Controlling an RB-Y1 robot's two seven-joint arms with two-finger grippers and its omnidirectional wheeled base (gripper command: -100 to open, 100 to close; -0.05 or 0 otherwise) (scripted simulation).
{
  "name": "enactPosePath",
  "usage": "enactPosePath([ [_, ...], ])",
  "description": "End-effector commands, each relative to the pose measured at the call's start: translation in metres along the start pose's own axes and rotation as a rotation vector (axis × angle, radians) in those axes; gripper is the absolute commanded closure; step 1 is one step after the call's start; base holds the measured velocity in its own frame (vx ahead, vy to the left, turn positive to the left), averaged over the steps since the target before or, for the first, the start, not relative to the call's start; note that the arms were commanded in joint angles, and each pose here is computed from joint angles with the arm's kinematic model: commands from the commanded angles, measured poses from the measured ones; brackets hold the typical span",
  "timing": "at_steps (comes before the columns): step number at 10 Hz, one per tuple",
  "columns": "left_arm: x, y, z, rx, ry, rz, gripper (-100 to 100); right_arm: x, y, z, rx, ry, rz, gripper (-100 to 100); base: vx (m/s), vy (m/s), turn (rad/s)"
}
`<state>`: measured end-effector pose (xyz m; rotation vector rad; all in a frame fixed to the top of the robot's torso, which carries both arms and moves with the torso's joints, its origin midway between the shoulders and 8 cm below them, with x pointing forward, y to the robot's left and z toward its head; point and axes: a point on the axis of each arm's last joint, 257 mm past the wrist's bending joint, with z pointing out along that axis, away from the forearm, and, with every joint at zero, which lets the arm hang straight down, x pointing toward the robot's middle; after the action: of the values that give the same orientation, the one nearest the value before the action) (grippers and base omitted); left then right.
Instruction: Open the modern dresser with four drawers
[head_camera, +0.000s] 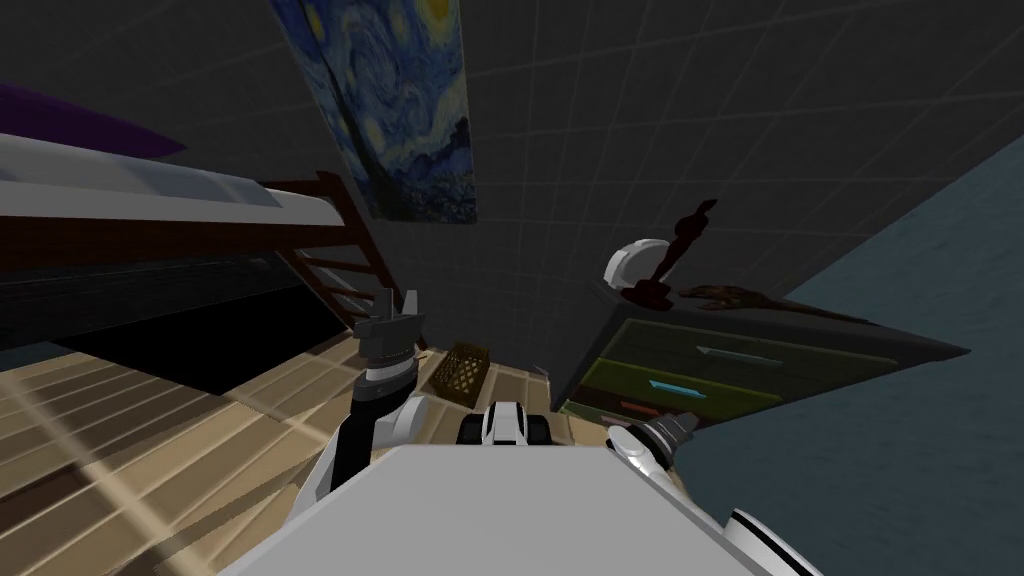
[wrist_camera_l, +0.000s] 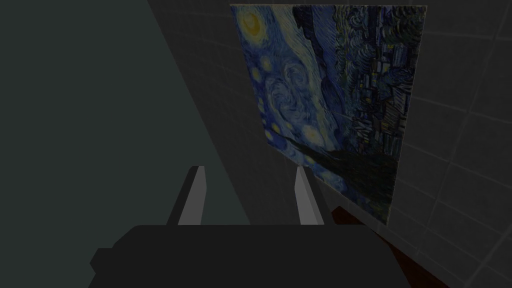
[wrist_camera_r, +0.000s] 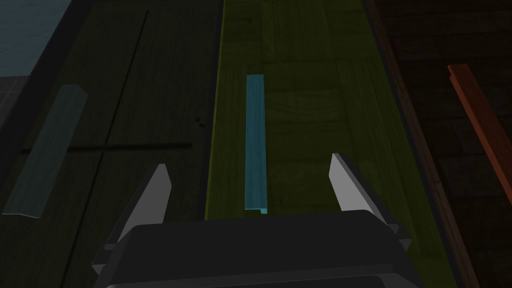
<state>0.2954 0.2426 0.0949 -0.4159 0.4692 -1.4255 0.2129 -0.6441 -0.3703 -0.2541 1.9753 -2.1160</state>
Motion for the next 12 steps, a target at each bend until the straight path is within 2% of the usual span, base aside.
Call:
enactPosePath([
  [1,0.000,0.000,0.000,0.000,0.000,0.000,0,-0.034,-0.001,-0.009,0.000,-0.099,0.025,-100,-0.099,-0.187,0.106],
  [3,0.000,0.000,0.000,0.000,0.000,0.000,0,-0.068,-0.002,-0.021,-0.005,-0.198,0.051,-100,-0.130,-0.191,0.164],
  [5,0.000,0.000,0.000,0.000,0.000,0.000,0,-0.083,-0.003,-0.028,-0.008,-0.244,0.064,-100,-0.103,-0.144,0.082],
  [8,0.000,0.000,0.000,0.000,0.000,0.000,0,-0.122,-0.003,-0.048,-0.022,-0.360,0.096,-100,-0.085,-0.133,0.118],
  [9,0.000,0.000,0.000,0.000,0.000,0.000,0,-0.122,-0.003,-0.048,-0.022,-0.360,0.096,-100,-0.071,-0.112,0.040],
  [12,0.000,0.000,0.000,0.000,0.000,0.000,0,-0.163,-0.006,-0.075,-0.034,-0.494,0.132,-100,-0.115,-0.132,0.131],
])
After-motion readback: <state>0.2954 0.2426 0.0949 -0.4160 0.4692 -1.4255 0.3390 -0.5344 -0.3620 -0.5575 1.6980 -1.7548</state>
